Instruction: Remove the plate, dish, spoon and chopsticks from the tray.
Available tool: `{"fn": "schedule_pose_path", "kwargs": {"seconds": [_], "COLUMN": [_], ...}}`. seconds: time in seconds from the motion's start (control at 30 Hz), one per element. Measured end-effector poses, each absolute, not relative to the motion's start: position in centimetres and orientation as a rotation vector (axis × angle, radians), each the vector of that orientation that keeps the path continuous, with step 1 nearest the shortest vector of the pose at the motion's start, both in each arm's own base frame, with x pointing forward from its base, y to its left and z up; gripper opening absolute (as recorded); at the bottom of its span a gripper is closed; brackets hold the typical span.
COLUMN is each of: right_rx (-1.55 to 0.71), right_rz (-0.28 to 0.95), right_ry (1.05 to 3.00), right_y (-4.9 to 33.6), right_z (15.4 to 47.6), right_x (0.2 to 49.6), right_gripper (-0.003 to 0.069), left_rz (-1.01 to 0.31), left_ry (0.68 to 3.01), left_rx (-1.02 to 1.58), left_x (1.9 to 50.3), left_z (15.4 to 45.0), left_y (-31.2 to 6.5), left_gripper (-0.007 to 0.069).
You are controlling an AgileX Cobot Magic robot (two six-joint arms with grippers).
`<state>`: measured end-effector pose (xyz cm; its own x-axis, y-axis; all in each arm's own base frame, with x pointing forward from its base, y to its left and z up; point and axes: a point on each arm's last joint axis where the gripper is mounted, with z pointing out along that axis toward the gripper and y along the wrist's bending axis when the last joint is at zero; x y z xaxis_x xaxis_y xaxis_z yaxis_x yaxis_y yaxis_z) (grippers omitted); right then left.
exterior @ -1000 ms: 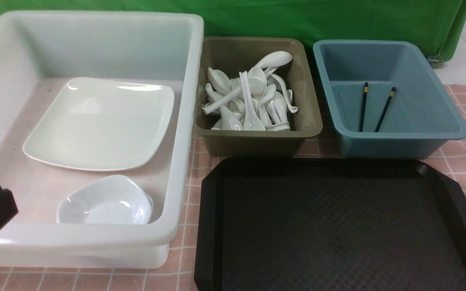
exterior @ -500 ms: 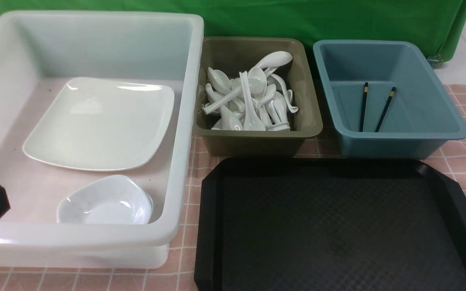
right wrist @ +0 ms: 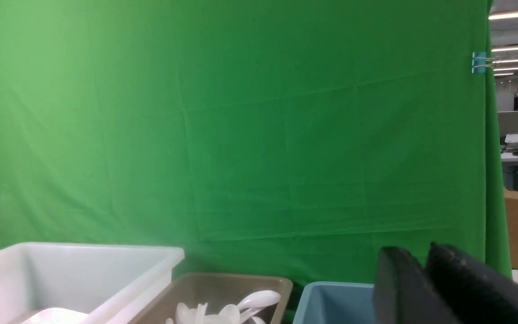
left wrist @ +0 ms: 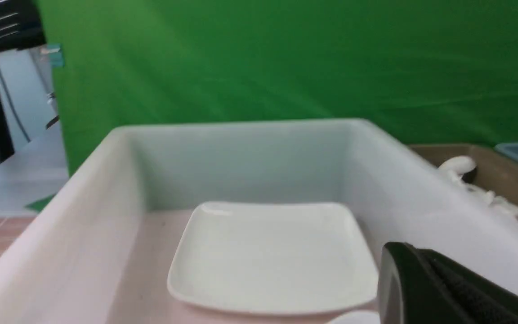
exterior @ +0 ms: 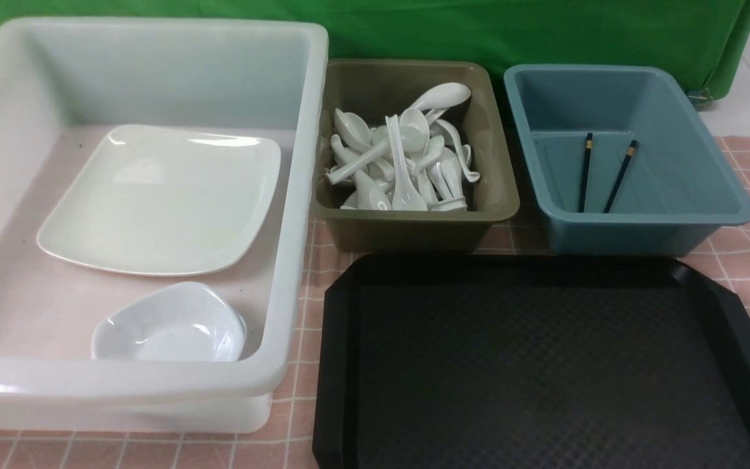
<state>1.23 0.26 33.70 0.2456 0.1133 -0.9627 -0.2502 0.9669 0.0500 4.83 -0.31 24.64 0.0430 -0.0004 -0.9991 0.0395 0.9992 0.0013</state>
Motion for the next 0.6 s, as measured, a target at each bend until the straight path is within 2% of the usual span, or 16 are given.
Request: {"fn": "schedule_pose_path", "kwargs": {"seconds": [0.17,0.6], "right_rx": [-0.122,-0.122], "right_rz": [0.249,0.249], "right_ry": [1.3,1.3], "right_y": [0.3,0.3], "right_z": [33.7,33.7], "right_x": [1.2,1.2], "right_gripper": [0.0159,0.019], "left_rz": [0.008,0.04], "left_ry": [1.645,1.703], "left_rx": [0.041,0.076], "left_x": [5.6,5.6], "left_z": [19.9,19.1], "left_y": [-0.2,-0.2], "left_gripper": [0.0,0.0]}}
